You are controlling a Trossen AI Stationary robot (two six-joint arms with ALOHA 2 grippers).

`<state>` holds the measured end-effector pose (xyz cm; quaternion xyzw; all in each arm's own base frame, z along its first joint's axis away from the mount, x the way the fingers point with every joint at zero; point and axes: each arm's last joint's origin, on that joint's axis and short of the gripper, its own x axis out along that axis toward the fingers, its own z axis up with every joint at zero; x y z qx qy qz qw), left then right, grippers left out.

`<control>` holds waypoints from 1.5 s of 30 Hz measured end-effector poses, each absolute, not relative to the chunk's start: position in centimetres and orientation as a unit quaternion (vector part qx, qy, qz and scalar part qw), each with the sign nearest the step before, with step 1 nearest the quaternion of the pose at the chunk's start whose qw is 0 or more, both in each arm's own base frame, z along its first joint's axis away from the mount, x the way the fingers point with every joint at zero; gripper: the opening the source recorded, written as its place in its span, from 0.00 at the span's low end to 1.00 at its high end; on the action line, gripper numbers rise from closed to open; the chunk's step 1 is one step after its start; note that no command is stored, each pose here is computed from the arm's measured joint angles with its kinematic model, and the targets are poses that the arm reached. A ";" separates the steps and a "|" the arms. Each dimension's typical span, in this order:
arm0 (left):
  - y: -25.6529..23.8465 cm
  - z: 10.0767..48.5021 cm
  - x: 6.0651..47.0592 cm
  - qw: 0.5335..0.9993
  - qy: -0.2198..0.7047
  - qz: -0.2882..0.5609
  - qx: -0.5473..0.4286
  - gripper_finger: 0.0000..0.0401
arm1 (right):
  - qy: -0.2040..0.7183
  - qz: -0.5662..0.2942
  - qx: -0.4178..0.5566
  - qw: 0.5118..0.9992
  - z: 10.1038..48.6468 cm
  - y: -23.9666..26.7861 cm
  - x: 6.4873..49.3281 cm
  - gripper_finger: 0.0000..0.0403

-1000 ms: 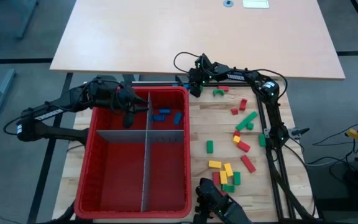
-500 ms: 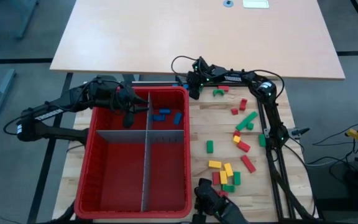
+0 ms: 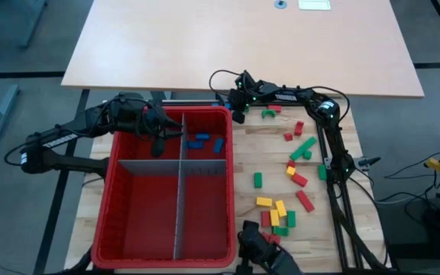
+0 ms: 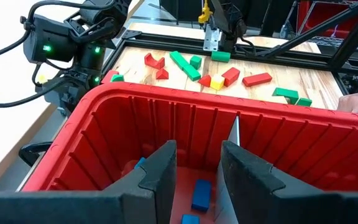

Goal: Sort blocks

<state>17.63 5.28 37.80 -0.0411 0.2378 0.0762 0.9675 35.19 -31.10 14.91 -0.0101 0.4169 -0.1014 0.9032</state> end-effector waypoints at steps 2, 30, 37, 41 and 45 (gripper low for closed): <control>5.3 37.8 17.6 0.967 0.238 0.076 -0.041 0.28 | 0.417 -0.102 -0.011 0.903 14.9 -31.1 35.2 0.07; 5.3 37.8 17.6 0.967 0.238 0.076 -0.041 0.29 | 0.483 -0.070 0.033 0.872 14.4 -29.6 34.6 0.00; 5.3 37.8 17.6 0.968 0.238 0.075 -0.036 0.29 | 0.496 -0.038 0.043 0.867 14.2 -28.4 35.0 0.00; 5.3 37.8 17.6 0.968 0.238 0.075 -0.035 0.29 | 0.497 -0.039 0.049 0.865 14.4 -28.2 35.0 0.00; 5.3 37.8 17.6 0.968 0.238 0.075 -0.035 0.28 | 0.486 -0.036 0.037 0.873 15.5 -27.6 35.5 0.00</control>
